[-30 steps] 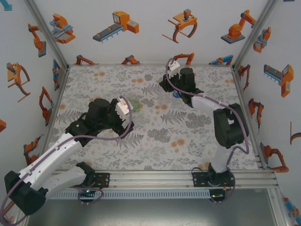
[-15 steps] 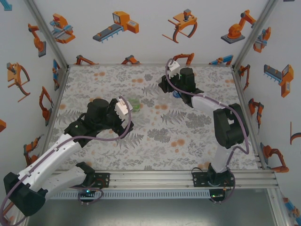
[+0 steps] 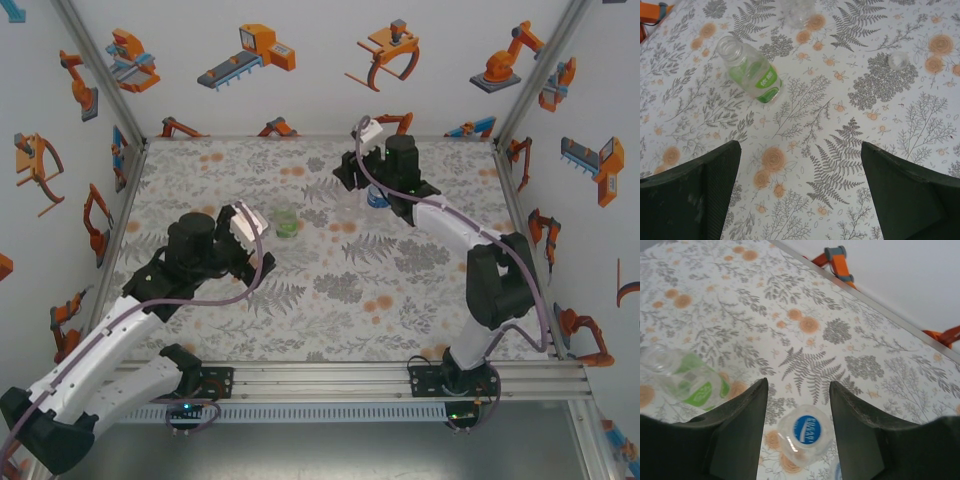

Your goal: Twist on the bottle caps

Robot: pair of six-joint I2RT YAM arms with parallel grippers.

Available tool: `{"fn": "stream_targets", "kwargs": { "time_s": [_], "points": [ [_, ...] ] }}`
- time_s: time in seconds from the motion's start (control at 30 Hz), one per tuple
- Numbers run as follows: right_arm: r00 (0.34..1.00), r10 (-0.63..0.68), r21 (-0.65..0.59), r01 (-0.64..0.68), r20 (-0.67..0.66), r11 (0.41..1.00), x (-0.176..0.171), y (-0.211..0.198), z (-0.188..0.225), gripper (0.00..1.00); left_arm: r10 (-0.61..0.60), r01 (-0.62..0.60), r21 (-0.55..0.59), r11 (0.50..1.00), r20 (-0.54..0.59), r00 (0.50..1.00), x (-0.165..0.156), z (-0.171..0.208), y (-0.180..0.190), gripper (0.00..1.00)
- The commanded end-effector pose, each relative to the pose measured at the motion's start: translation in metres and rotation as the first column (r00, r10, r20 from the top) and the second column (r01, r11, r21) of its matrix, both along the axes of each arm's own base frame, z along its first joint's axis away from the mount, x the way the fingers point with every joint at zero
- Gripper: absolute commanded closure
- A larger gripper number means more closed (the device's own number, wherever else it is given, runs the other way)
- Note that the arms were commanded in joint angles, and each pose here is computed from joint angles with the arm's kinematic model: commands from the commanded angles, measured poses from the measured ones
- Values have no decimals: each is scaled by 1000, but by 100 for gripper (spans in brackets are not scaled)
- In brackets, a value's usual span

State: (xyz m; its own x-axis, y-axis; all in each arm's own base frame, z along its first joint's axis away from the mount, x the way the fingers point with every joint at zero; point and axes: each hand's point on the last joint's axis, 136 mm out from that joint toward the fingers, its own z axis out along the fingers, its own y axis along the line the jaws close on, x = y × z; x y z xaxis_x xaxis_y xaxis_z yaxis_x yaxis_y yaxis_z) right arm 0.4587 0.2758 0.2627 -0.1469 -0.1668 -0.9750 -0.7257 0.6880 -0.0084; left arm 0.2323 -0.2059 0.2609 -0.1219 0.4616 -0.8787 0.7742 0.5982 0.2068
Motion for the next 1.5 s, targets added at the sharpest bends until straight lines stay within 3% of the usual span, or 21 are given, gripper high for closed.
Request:
{"fn": "stream_targets", "kwargs": {
  "time_s": [0.0, 0.2, 0.4, 0.43, 0.5, 0.73, 1.03, 1.23, 1.4, 1.47],
  "points": [
    [997, 80, 19, -81, 18, 997, -23, 21, 18, 50, 56, -55, -37, 998, 20, 998, 4, 9, 8, 3],
    [988, 153, 80, -152, -11, 985, -50, 53, 3, 44, 109, -108, -41, 993, 40, 993, 5, 14, 19, 3],
    [966, 257, 104, -258, 23, 960, -71, 87, -13, 23, 107, -106, -38, 994, 42, 993, 3, 15, 20, 3],
    [960, 278, 110, -280, 29, 954, -72, 93, -16, 9, 106, -104, -40, 994, 39, 994, 3, 15, 20, 3],
    [948, 316, 118, -318, 37, 941, -74, 103, -21, 6, 98, -97, -40, 994, 32, 995, 3, 14, 18, 3],
    [916, 399, 124, -400, 37, 908, -68, 124, -50, 6, 92, -91, -36, 995, 10, 996, 2, 10, 16, 3],
    [869, 493, 136, -495, 47, 858, -59, 149, -78, 16, 94, -94, -18, 995, 8, 995, 4, 4, 17, 3],
    [857, 513, 177, -511, 40, 841, -46, 163, -87, 27, 92, -92, -1, 996, 11, 996, 5, 1, 16, 3],
    [848, 529, 198, -525, 38, 828, -44, 168, -88, 45, 103, -103, 4, 995, 12, 995, 6, -1, 18, 3],
    [847, 531, 203, -527, 38, 825, -46, 167, -87, 48, 102, -102, 4, 995, 11, 995, 6, -1, 18, 3]
  ]
}}
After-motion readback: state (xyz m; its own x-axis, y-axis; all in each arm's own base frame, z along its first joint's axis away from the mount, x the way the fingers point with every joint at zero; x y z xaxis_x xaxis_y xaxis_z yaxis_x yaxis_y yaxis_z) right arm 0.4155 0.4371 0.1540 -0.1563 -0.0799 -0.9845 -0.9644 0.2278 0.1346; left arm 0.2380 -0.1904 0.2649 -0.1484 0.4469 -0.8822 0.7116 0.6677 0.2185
